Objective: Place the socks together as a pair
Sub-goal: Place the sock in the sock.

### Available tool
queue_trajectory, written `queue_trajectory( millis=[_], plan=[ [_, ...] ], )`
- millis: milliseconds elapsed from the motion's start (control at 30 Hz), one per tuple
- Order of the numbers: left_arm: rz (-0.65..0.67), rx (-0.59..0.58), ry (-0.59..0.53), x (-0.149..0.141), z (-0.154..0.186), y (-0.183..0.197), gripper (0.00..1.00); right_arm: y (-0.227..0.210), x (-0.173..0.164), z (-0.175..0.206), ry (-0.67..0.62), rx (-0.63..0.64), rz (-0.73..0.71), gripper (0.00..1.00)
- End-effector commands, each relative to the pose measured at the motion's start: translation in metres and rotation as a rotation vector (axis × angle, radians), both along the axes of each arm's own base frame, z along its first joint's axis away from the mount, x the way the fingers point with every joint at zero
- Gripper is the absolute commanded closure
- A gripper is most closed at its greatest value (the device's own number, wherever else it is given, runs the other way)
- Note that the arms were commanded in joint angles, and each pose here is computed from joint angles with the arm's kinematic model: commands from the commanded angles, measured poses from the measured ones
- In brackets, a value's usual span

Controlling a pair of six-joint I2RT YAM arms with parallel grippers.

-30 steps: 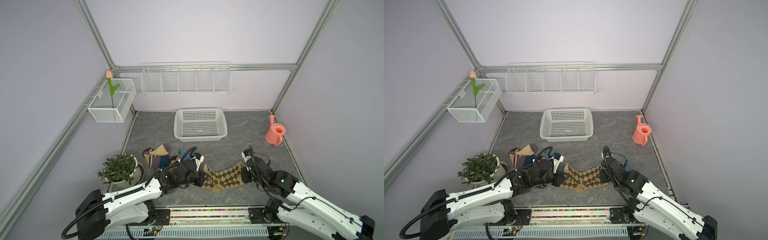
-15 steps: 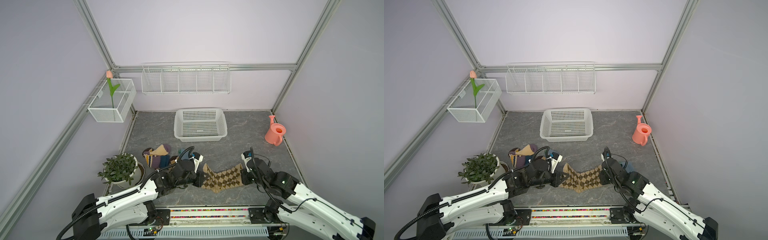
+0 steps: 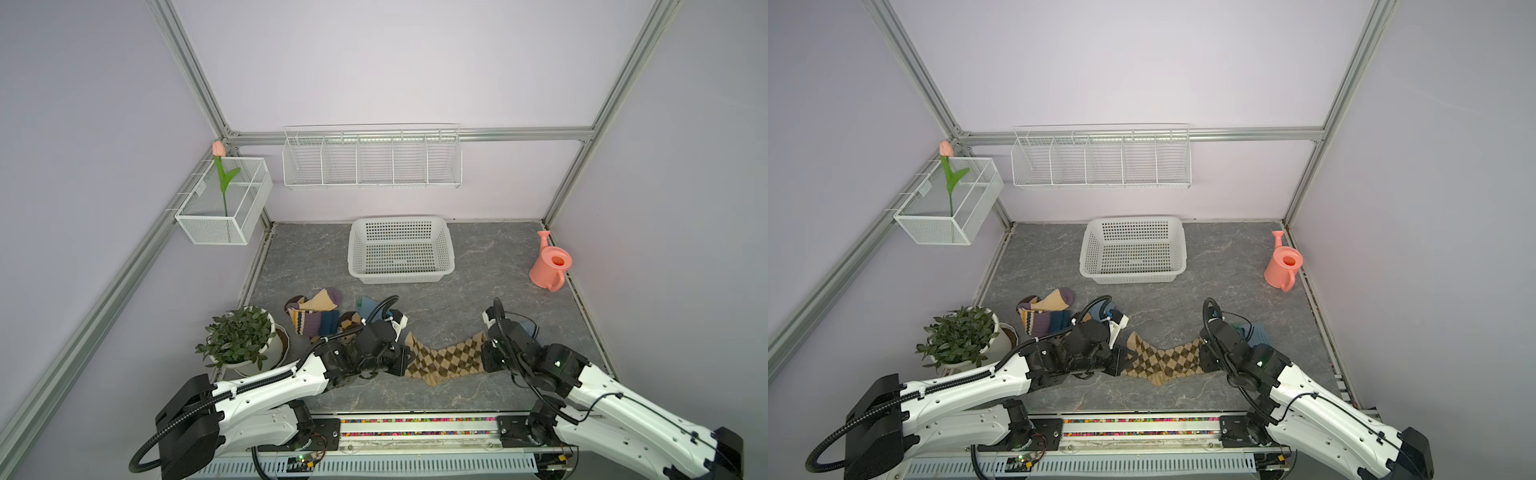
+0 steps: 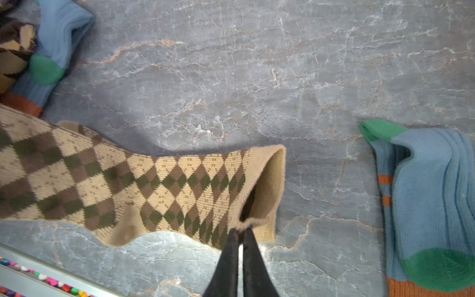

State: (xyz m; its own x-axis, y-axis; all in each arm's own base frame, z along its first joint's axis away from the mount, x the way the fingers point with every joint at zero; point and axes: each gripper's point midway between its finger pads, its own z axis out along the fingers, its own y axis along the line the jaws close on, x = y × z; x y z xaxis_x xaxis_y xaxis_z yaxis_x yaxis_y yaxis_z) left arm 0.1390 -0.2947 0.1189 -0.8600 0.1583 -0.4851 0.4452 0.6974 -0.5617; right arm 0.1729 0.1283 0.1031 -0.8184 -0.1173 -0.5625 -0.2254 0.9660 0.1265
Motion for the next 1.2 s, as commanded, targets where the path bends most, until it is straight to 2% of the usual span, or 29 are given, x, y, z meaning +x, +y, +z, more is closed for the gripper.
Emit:
queue_trajectory(
  millis=[0,167,333,467,567,700,867,967,1067,1167],
  plan=[
    [0.045,0.079,-0.036,0.007,-0.006,0.016,1.00,-0.005,-0.001,-0.006,-0.012,0.037,-0.055,0.88],
    [0.064,0.162,-0.031,0.009,-0.022,0.026,1.00,-0.008,0.004,-0.007,-0.030,0.019,-0.070,0.85],
    [0.061,0.218,-0.007,0.010,-0.037,0.026,0.99,-0.005,0.003,-0.022,-0.006,0.017,-0.063,0.77],
    [0.047,0.224,0.007,0.010,-0.042,0.020,0.98,0.009,0.005,-0.013,-0.020,0.063,-0.010,0.75],
    [0.043,0.225,0.008,0.011,-0.041,0.016,0.96,0.023,0.003,-0.010,0.015,0.068,0.058,0.71],
    [0.063,0.286,0.008,0.015,-0.049,0.023,0.88,0.033,0.002,-0.014,0.053,0.057,0.104,0.68],
    [0.110,0.377,0.008,0.017,-0.053,0.042,0.66,0.035,0.001,-0.014,0.052,0.058,0.117,0.67],
    [0.132,0.402,-0.001,0.017,-0.046,0.053,0.57,0.036,0.001,-0.009,0.047,0.069,0.128,0.67],
    [0.176,0.415,-0.029,0.020,-0.036,0.065,0.51,0.049,-0.004,-0.002,0.064,0.106,0.191,0.66],
    [0.241,0.432,-0.064,0.026,-0.028,0.078,0.50,0.061,-0.011,-0.001,0.090,0.108,0.259,0.63]
  ],
)
